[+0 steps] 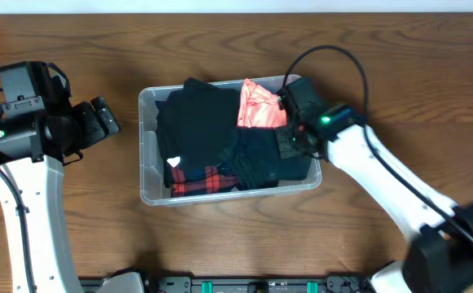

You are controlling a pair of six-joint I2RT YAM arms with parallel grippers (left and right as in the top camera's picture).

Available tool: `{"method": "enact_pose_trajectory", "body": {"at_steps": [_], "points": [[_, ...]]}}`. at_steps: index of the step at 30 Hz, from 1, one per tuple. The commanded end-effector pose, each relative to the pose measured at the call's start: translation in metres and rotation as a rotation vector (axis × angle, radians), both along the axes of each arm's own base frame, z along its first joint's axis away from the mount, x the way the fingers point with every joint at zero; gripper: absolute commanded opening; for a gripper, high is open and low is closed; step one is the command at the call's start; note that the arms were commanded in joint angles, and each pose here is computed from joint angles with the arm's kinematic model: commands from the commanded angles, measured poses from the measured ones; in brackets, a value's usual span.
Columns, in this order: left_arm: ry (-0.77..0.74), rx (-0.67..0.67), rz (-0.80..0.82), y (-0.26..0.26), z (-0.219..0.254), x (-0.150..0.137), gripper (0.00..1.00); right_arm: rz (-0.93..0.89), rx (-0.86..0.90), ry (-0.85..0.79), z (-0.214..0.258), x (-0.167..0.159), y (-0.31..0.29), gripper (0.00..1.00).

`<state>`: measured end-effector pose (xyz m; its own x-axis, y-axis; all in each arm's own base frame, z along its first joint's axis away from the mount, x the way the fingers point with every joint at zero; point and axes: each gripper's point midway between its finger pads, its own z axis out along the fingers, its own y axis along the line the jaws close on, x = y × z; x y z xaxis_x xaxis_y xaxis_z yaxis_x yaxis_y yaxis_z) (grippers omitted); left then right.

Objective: Pack container

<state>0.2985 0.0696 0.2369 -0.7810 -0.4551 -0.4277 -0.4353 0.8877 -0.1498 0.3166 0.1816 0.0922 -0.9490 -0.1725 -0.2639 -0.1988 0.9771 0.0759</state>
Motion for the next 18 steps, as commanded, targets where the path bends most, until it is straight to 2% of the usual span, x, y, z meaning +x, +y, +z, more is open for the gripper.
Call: {"method": "enact_pose_trajectory", "body": {"at_steps": [1, 4, 8, 9, 10, 12, 13, 14, 18], "points": [[-0.003, 0.012, -0.004, 0.003, 0.003, 0.001, 0.98, -0.040, -0.058, 0.069, -0.029, -0.005, -0.008, 0.01], [-0.003, 0.012, -0.004, 0.003, 0.003, 0.001, 0.98, -0.027, -0.059, 0.074, -0.032, -0.006, -0.003, 0.01], [-0.003, 0.012, -0.004, 0.003, 0.003, 0.001, 0.98, -0.010, -0.034, 0.028, -0.012, -0.002, 0.002, 0.02], [-0.003, 0.012, -0.004, 0.003, 0.003, 0.001, 0.98, -0.007, -0.022, 0.007, -0.004, -0.001, 0.002, 0.06], [-0.003, 0.012, -0.004, 0.003, 0.003, 0.001, 0.98, -0.006, -0.010, -0.016, 0.005, 0.002, 0.003, 0.15], [-0.003, 0.012, -0.004, 0.003, 0.003, 0.001, 0.98, 0.007, 0.022, -0.083, 0.031, 0.007, 0.001, 0.49], [-0.003, 0.012, -0.004, 0.003, 0.003, 0.001, 0.98, 0.014, 0.033, -0.111, 0.042, 0.008, 0.000, 0.59], [-0.003, 0.012, -0.004, 0.003, 0.003, 0.001, 0.98, 0.027, 0.049, -0.156, 0.058, 0.010, -0.001, 0.67], [-0.003, 0.012, -0.004, 0.003, 0.003, 0.001, 0.98, 0.101, 0.097, -0.347, 0.122, 0.012, -0.009, 0.83]]}}
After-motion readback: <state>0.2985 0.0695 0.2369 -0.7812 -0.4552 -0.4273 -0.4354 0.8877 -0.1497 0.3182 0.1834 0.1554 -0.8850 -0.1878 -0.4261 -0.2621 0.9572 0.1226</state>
